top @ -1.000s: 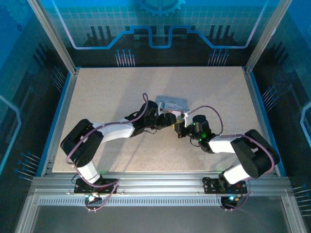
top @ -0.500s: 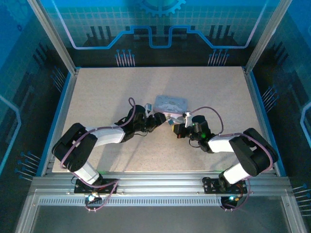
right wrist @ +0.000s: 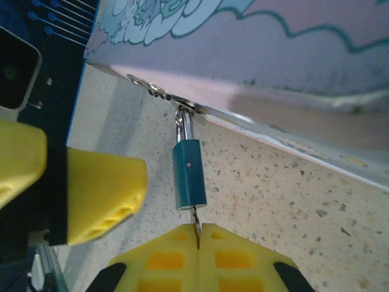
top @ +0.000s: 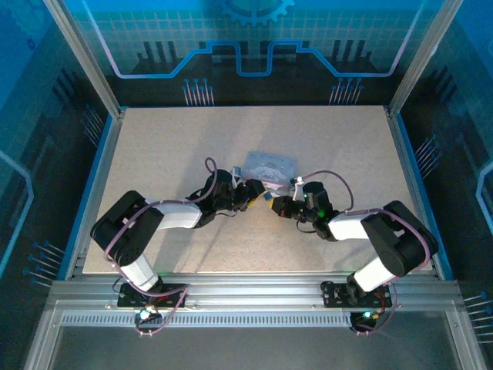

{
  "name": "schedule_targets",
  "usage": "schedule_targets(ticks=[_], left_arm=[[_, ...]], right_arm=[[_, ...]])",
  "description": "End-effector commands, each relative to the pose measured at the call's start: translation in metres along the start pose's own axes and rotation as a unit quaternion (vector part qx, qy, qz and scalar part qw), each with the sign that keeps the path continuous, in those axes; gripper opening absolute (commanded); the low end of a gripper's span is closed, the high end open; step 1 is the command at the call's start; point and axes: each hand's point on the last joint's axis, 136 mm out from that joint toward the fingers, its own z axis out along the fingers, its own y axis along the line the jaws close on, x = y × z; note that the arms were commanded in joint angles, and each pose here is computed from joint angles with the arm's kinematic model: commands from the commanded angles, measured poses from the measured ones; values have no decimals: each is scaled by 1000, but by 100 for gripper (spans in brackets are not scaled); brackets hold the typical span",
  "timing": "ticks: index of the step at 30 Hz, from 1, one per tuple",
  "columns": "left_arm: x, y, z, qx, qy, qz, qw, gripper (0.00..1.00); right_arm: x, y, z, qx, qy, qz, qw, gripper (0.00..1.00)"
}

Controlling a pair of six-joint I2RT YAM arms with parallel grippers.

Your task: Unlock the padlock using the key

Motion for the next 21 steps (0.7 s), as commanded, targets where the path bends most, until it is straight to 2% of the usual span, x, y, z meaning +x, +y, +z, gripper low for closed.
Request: schedule_targets(ticks=[1,6,21], left_arm=[[2,7,1,-2,-4,-13,1000,61],[4,9,5,1,3,-23,1000,59],[9,5,22,23,17,-41,999,44]], right_arm=[[-16,20,2,-33,-13,14,999,0],[-15,20,2,-27,-4,27,999,0],[-14,25,5,-38,8,67,997,0]])
